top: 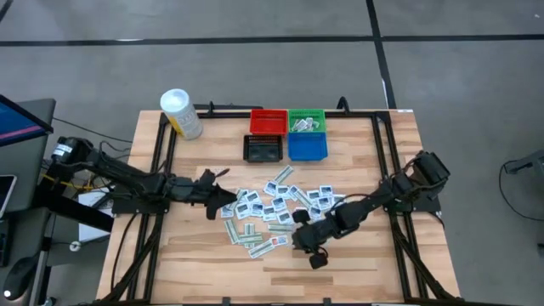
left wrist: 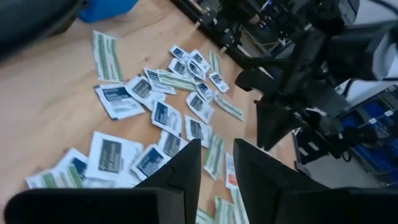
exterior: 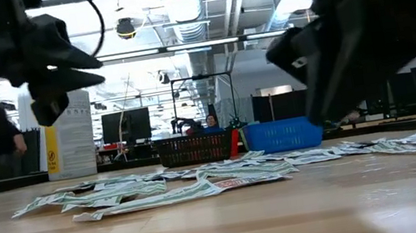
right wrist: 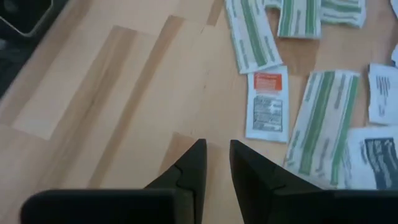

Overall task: Pick & Place First Aid Supplies
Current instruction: Put the ointment pack into the green basket, then put the bandage into the red basket

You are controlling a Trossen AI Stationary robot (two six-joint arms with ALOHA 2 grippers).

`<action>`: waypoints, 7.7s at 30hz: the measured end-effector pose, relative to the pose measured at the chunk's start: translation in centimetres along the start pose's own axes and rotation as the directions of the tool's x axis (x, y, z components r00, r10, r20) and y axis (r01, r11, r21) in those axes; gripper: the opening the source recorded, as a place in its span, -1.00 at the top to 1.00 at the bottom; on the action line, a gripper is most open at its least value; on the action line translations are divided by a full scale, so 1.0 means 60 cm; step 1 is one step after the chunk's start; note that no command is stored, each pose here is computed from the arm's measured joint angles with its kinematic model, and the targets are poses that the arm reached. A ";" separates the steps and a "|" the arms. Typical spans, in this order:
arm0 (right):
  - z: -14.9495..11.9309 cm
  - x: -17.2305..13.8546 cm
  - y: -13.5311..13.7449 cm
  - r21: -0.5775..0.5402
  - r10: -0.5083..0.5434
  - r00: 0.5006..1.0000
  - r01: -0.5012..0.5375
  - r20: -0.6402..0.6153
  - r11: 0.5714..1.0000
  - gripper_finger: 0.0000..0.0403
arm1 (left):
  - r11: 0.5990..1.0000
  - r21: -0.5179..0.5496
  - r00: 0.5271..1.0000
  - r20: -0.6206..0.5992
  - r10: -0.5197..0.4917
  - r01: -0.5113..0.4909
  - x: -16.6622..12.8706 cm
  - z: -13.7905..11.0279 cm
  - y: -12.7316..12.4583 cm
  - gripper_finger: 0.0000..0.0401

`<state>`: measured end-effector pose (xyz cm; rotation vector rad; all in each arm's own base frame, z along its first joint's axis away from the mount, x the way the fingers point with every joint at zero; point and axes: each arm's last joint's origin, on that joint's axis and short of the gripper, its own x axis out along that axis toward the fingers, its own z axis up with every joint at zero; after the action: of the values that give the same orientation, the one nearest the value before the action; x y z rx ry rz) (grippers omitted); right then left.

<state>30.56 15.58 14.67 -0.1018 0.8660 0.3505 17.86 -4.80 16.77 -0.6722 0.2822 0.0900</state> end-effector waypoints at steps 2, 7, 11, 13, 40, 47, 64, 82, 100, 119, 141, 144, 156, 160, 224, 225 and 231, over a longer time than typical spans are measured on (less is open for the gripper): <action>-0.004 -0.001 0.012 0.012 -0.017 1.000 0.018 -0.009 1.000 0.68 | 1.000 -0.014 1.000 0.006 -0.008 0.009 -0.005 -0.009 -0.011 0.53; -0.005 -0.003 0.043 0.112 -0.090 0.995 0.086 0.035 0.990 0.68 | 0.997 -0.079 1.000 0.028 -0.011 0.013 -0.016 -0.027 -0.030 0.53; -0.008 -0.006 0.059 0.061 -0.155 0.986 0.152 0.057 0.987 0.68 | 0.991 -0.135 0.998 0.063 0.000 0.009 -0.023 -0.035 -0.040 0.53; -0.009 -0.006 0.061 0.044 -0.165 0.985 0.162 0.056 0.986 0.68 | 0.986 -0.165 0.996 0.087 -0.004 0.018 -0.026 -0.037 -0.045 0.53; 0.011 0.000 0.022 0.066 -0.168 0.978 0.160 0.124 0.985 0.57 | 0.982 -0.183 0.947 0.322 0.011 0.051 -0.031 -0.002 -0.071 0.53; 0.016 0.022 -0.002 0.105 -0.192 0.966 0.175 0.176 0.979 0.27 | 0.991 -0.126 0.968 0.252 -0.019 0.052 -0.027 -0.010 -0.069 0.53; -0.023 0.080 -0.006 0.091 -0.208 0.976 0.201 0.070 0.975 0.22 | 0.978 -0.194 0.984 0.174 -0.046 0.080 -0.030 -0.032 -0.075 0.53; -0.033 0.088 0.010 0.262 -0.206 0.977 0.185 0.054 0.947 0.66 | 0.989 -0.136 0.986 0.163 -0.030 0.053 -0.026 -0.036 -0.073 0.53; 0.012 0.062 0.016 0.394 -0.157 0.949 0.038 0.273 0.918 0.98 | 0.995 -0.082 0.997 0.042 0.059 -0.055 0.003 -0.087 -0.054 0.53; 0.090 -0.146 -0.105 0.216 -0.566 0.741 0.524 0.360 0.824 0.99 | 0.981 -0.081 0.979 0.086 0.185 -0.179 0.021 -0.109 -0.034 0.53; -0.102 -0.288 -0.470 0.348 -0.694 0.695 0.708 -0.190 0.614 0.96 | 0.757 0.029 0.698 0.410 0.587 -0.653 0.057 -0.009 0.066 0.53; -0.126 -0.292 -0.499 0.387 -0.711 0.667 0.730 -0.223 0.564 0.91 | 0.737 0.000 0.673 0.410 0.616 -0.676 0.059 0.005 0.083 0.53; -0.140 -0.271 -0.515 0.393 -0.686 0.689 0.712 -0.233 0.581 0.34 | 0.722 -0.062 0.657 0.369 0.658 -0.689 0.061 0.038 0.127 0.53; -0.105 -0.286 -0.496 0.379 -0.728 0.674 0.710 -0.124 0.593 0.29 | 0.757 -0.043 0.705 0.333 0.626 -0.652 0.064 0.036 0.126 0.53; -0.037 -0.041 0.068 0.420 -0.293 0.922 0.168 0.253 0.892 0.45 | 0.991 -0.029 0.990 -0.044 -0.131 0.130 0.014 -0.106 -0.051 0.53; -0.032 -0.044 0.065 0.416 -0.306 0.933 0.206 0.190 0.886 0.45 | 0.991 -0.048 0.991 -0.048 -0.123 0.121 0.010 -0.110 -0.046 0.53; -0.012 -0.072 0.042 0.339 -0.407 0.905 0.424 -0.124 0.840 0.45 | 0.990 -0.114 0.993 -0.076 -0.091 0.082 0.000 -0.121 -0.024 0.53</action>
<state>26.61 16.65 17.59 0.0434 0.9158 -0.2247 16.43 -10.47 12.23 -0.7984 0.3277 -0.0054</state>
